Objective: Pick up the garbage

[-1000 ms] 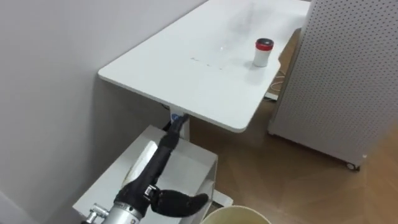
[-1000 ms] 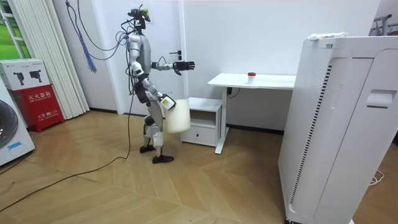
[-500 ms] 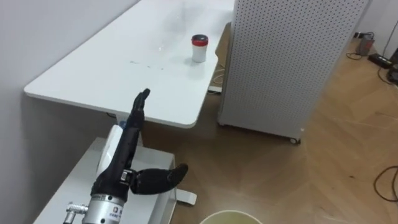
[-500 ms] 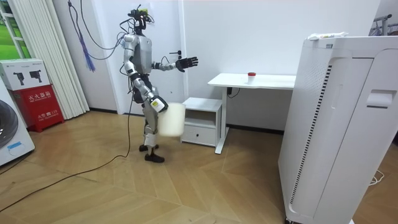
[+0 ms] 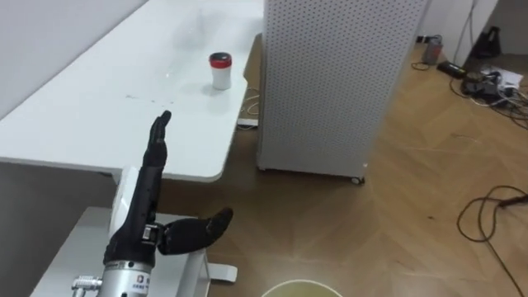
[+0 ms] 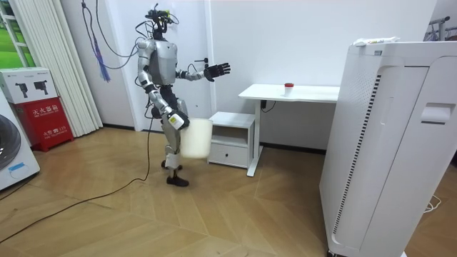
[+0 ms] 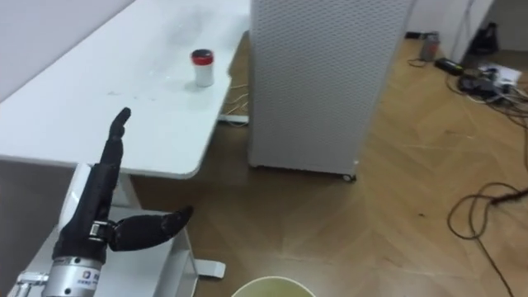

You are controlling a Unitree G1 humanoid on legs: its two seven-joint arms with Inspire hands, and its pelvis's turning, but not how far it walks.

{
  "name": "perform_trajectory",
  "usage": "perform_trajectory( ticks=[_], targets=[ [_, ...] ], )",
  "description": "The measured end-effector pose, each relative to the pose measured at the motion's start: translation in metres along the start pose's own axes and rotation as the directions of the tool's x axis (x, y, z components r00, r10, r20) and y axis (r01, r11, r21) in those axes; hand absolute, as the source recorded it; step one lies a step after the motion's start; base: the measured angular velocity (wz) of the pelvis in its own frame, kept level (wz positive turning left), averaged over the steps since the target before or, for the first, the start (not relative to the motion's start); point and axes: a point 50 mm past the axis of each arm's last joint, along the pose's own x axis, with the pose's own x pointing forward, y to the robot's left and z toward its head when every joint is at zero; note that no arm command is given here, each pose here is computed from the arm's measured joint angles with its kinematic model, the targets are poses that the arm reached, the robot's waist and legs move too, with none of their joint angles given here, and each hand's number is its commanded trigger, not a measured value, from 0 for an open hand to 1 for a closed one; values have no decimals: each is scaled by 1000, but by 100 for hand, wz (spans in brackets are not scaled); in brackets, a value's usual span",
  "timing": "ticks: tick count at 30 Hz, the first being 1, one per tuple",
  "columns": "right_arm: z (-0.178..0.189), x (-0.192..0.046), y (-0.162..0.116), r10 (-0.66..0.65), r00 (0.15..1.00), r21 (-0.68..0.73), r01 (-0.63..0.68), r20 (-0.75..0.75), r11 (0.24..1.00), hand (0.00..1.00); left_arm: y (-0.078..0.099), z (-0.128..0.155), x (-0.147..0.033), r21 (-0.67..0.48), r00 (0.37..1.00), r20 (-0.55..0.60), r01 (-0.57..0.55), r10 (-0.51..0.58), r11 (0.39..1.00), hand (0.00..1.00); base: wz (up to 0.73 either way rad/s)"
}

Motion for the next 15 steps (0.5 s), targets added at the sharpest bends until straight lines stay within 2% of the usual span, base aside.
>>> perform_trajectory(
  ticks=[12, 15],
  targets=[
    [7, 1, 4, 27, 999, -65, -25, 19, 998, 100, 6, -1, -2, -14, 999, 5, -46, 46, 999, 0, -9],
    [4, 0, 2, 17, 1000, -57, -16, 10, 998, 100, 5, -6, -4, -14, 999, -11, -44, 44, 999, 0, -37]
  ],
)
